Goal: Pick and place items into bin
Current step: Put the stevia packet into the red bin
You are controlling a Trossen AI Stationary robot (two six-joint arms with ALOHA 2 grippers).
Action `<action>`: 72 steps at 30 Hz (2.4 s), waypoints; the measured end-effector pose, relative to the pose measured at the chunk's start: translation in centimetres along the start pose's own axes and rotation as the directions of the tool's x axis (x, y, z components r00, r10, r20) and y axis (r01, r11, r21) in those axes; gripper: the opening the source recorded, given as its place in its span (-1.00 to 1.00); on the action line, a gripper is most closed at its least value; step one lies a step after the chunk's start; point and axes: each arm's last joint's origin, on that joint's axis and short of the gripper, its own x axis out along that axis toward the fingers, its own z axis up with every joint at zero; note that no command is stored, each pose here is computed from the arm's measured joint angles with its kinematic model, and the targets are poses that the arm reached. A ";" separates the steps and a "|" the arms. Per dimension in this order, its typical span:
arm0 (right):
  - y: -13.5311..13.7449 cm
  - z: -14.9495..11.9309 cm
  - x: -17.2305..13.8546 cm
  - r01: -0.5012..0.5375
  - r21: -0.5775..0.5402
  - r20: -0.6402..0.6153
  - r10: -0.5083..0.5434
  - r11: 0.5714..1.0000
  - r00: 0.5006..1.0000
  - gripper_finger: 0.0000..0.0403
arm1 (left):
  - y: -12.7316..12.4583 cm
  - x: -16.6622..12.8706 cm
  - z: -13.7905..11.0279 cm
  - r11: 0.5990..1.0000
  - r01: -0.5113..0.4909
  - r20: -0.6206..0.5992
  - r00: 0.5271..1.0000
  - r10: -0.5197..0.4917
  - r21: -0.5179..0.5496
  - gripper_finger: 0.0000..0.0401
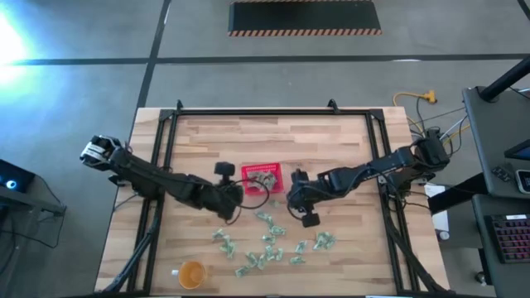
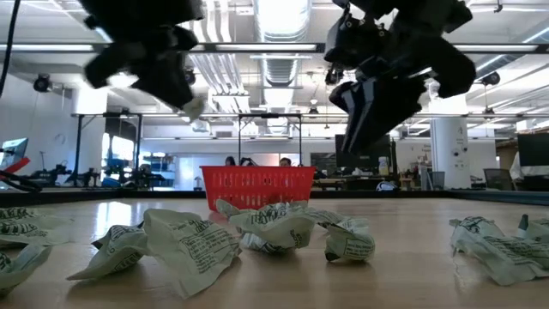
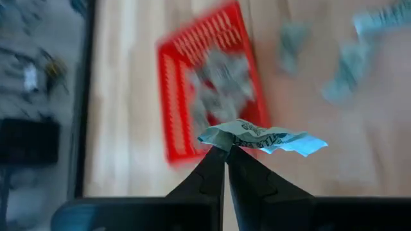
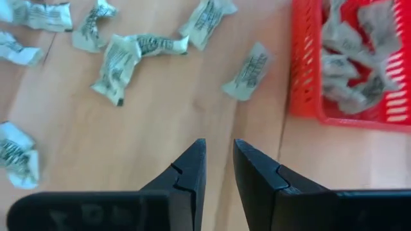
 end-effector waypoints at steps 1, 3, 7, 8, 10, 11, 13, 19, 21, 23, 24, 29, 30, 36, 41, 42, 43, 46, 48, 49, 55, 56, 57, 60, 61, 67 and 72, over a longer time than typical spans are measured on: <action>0.2 0.0 0.0 -0.003 0.006 -0.003 0.003 1.000 1.000 -0.66 | 0.3 0.4 0.3 1.000 -0.012 0.026 1.000 0.012 0.001 -1.00; 0.7 -0.2 0.0 -0.010 0.021 -0.017 0.010 1.000 1.000 -0.66 | 1.2 1.4 0.4 0.999 -0.042 0.041 0.998 0.041 0.007 -1.00; 1.8 -0.4 -0.1 -0.025 0.045 -0.042 0.027 0.999 0.999 -0.66 | 2.8 3.1 0.3 0.996 -0.088 0.008 0.996 0.088 0.003 -1.00; 2.1 -0.6 -0.1 -0.028 0.050 -0.052 0.031 0.998 0.998 -0.66 | 3.2 3.5 0.1 0.995 -0.097 -0.006 0.995 0.097 -0.002 -1.00; 2.7 -0.8 -0.2 -0.034 0.064 -0.068 0.038 0.997 0.997 -0.66 | 3.9 4.1 -0.1 0.994 -0.106 -0.029 0.994 0.106 -0.011 -1.00; 3.0 -0.9 -0.2 -0.037 0.074 -0.070 0.042 0.997 0.997 -0.66 | 4.2 4.4 -0.2 0.994 -0.107 -0.039 0.994 0.106 -0.019 -1.00; 3.4 -1.1 -0.1 -0.043 0.094 -0.077 0.050 0.995 0.996 -0.66 | 4.7 4.9 -0.5 0.995 -0.094 -0.054 0.994 0.092 -0.033 -1.00; 4.3 -2.0 0.2 -0.044 0.146 -0.104 0.060 0.988 0.993 -0.66 | 4.9 6.1 -0.6 1.000 -0.018 -0.046 0.999 0.017 -0.009 -0.88; 4.4 -2.3 0.3 -0.040 0.177 -0.114 0.061 0.983 0.992 -0.66 | 4.7 6.4 -0.5 1.000 -0.015 -0.039 0.999 0.016 0.010 -0.76; 4.5 -2.6 0.4 -0.032 0.208 -0.131 0.060 0.978 0.990 -0.66 | 4.6 6.7 -0.4 1.000 -0.014 -0.038 0.999 0.015 0.010 -0.62; 4.5 -2.8 0.4 -0.026 0.220 -0.144 0.059 0.975 0.988 -0.66 | 4.6 6.8 -0.4 1.000 -0.015 -0.038 0.999 0.015 0.011 -0.56; 5.2 -3.3 0.3 -0.022 0.258 -0.179 0.070 0.966 0.981 -0.66 | 4.6 6.8 -0.2 1.000 -0.028 -0.035 0.999 0.028 0.007 -0.31; 5.4 -3.3 0.2 -0.033 0.263 -0.183 0.084 0.964 0.980 -0.66 | 4.6 6.8 -0.2 1.000 -0.028 -0.034 0.999 0.028 0.007 -0.28; 6.8 -3.6 0.0 -0.098 0.311 -0.198 0.166 0.945 0.966 -0.66 | 4.7 6.7 -0.2 1.000 -0.028 -0.032 0.999 0.029 0.006 -0.23; 8.3 -4.1 -0.1 -0.112 0.301 -0.211 0.181 0.947 0.961 -0.66 | 4.6 6.8 -0.4 1.000 -0.027 -0.036 0.999 0.027 0.008 -0.23; 8.6 -4.2 -0.2 -0.115 0.296 -0.214 0.183 0.948 0.959 -0.66 | 4.6 6.8 -0.4 1.000 -0.027 -0.035 0.999 0.028 0.007 -0.23; 8.8 -4.3 -0.2 -0.117 0.294 -0.214 0.184 0.949 0.959 -0.66 | 4.6 6.8 -0.3 1.000 -0.028 -0.033 0.999 0.028 0.006 -0.23; 9.2 -4.4 -0.3 -0.090 0.276 -0.205 0.150 0.957 0.967 -0.66 | 4.6 6.8 -0.3 1.000 -0.029 -0.031 0.999 0.029 0.005 -0.23; 9.2 -4.6 -0.2 -0.057 0.262 -0.197 0.111 0.963 0.974 -0.66 | 4.6 6.8 -0.3 1.000 -0.029 -0.030 0.999 0.029 0.004 -0.23; 9.3 -4.7 -0.2 -0.048 0.257 -0.198 0.101 0.965 0.975 -0.66 | 4.6 6.8 -0.3 1.000 -0.029 -0.030 0.999 0.029 0.003 -0.23; 9.3 -5.3 0.0 -0.055 0.294 -0.223 0.124 0.954 0.967 -0.66 | 4.6 6.8 -0.3 1.000 -0.028 -0.030 0.999 0.028 0.003 -0.23; 9.4 -5.3 0.0 -0.070 0.300 -0.226 0.142 0.951 0.964 -0.66 | 4.6 6.8 -0.3 1.000 -0.028 -0.030 0.999 0.028 0.002 -0.23; 9.6 -5.3 0.0 -0.081 0.304 -0.224 0.154 0.949 0.962 -0.66 | 4.6 6.8 -0.3 1.000 -0.028 -0.030 0.999 0.028 0.002 -0.23; 10.2 -5.4 -0.1 -0.099 0.293 -0.218 0.167 0.951 0.962 -0.65 | 4.6 6.8 -0.3 1.000 -0.028 -0.030 0.999 0.028 0.001 -0.23; 10.4 -5.4 -0.2 -0.105 0.287 -0.214 0.170 0.952 0.962 -0.64 | 4.6 6.8 -0.3 1.000 -0.028 -0.030 0.999 0.028 0.001 -0.23; 11.5 -5.5 -0.4 -0.122 0.263 -0.193 0.176 0.957 0.965 -0.51 | 4.6 6.7 -0.3 0.999 -0.028 -0.030 0.999 0.027 -0.022 -0.23; 11.9 -6.2 -0.2 -0.092 0.254 -0.182 0.141 0.963 0.973 -0.39 | 4.6 6.7 -0.3 0.999 -0.028 -0.030 0.999 0.027 -0.033 -0.23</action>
